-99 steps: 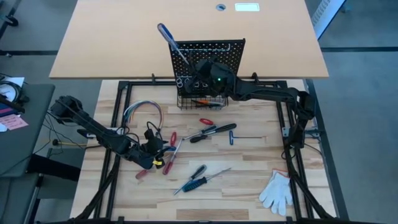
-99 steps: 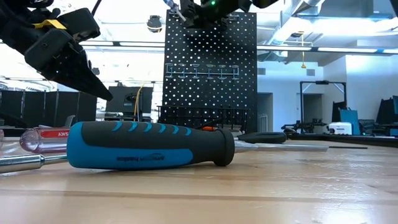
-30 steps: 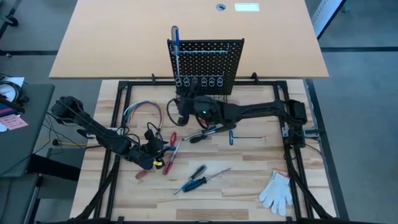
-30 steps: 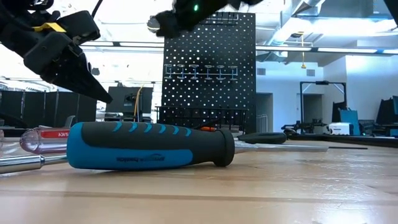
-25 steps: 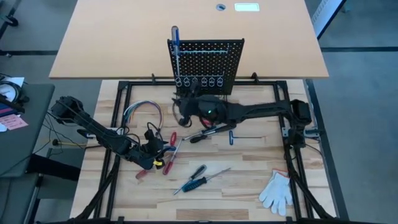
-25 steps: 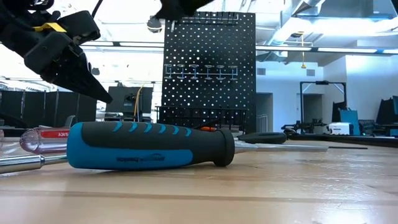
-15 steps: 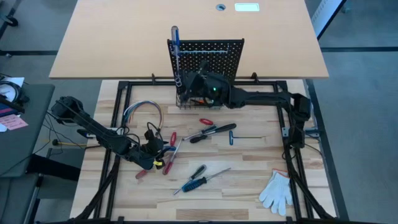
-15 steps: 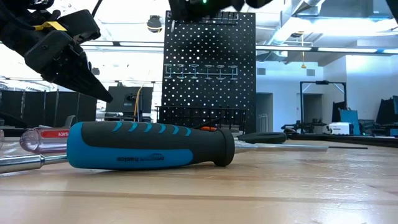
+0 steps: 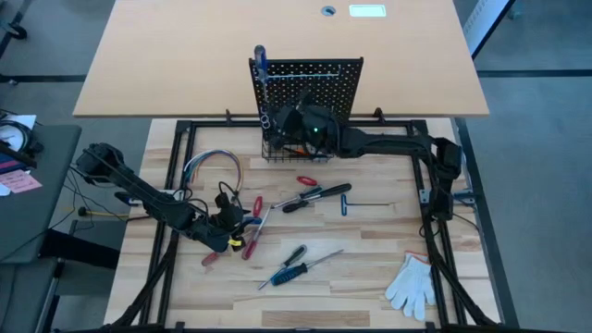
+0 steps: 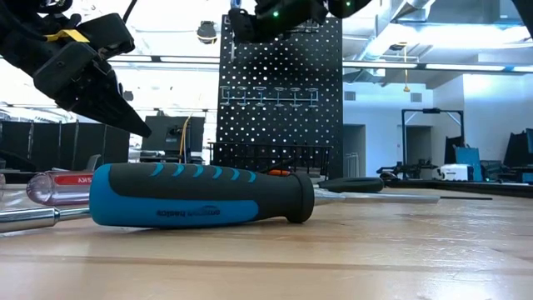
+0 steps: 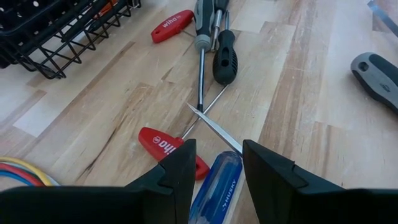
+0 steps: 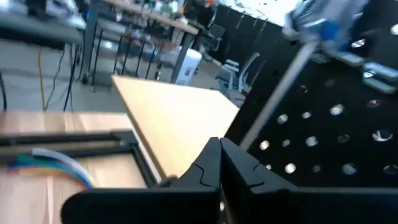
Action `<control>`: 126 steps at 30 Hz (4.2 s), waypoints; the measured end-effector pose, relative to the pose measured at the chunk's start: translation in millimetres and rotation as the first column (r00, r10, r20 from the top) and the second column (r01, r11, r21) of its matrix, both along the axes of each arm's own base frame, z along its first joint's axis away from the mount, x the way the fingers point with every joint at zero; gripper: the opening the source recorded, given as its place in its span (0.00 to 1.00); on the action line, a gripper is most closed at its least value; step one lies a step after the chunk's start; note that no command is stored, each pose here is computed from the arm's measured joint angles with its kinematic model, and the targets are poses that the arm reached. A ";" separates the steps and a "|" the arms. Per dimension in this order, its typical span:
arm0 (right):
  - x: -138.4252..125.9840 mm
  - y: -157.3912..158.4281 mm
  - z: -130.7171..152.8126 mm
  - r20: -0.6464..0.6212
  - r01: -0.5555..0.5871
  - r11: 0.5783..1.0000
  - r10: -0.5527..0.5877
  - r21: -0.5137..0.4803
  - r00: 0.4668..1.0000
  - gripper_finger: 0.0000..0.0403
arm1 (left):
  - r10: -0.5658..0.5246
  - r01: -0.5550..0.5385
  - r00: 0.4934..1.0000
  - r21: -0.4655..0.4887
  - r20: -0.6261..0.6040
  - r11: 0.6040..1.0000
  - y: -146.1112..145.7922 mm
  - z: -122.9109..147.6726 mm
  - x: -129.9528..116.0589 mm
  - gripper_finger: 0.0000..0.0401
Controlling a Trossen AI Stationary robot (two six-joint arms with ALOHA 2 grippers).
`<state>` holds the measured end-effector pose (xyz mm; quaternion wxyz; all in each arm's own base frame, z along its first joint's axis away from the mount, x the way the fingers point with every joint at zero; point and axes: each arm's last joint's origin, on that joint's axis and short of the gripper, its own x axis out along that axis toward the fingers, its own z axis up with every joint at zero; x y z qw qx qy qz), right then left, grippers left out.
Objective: Hang tools onto peg board
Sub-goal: Hang the right blue screwdriver on the pegboard, then hang the bottom red screwdriver on the pegboard
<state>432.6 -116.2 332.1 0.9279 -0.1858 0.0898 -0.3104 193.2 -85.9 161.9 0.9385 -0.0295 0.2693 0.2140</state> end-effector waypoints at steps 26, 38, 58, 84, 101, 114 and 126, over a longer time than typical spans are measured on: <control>-71.1 214.1 -88.5 -0.664 -0.194 0.890 0.439 0.412 0.605 0.02 | -0.014 0.014 1.000 0.001 0.000 1.000 -2.9 0.0 -1.4 0.32; -110.1 231.3 -169.2 -0.291 -0.315 0.800 0.506 0.511 0.812 0.02 | 0.004 -0.005 1.000 0.008 0.027 1.000 -2.8 1.6 -0.3 0.32; -93.1 189.1 -160.9 -0.059 -0.407 0.746 0.510 0.527 0.858 0.61 | -0.028 0.030 0.999 0.109 -0.023 0.994 -4.5 -2.0 6.4 0.32; -98.8 207.0 -164.1 -0.097 -0.436 0.727 0.563 0.530 0.821 0.64 | -0.228 -0.082 0.839 -0.529 -0.493 0.845 -93.1 21.4 -79.1 0.32; -95.5 200.8 -161.0 -0.086 -0.457 0.745 0.561 0.486 0.823 0.64 | -0.072 -0.189 0.874 -0.472 -0.481 0.861 -67.4 -26.7 -96.5 0.45; -93.0 212.2 -153.1 -0.092 -0.499 0.745 0.591 0.442 0.801 0.63 | 0.043 -0.240 0.819 -0.273 -0.573 0.932 -65.7 22.2 -87.2 0.19; -62.3 218.5 -123.0 -0.164 -0.584 0.768 0.632 0.263 0.758 0.59 | -0.074 -0.190 0.807 -0.376 -0.585 0.907 -59.3 75.3 -39.0 0.19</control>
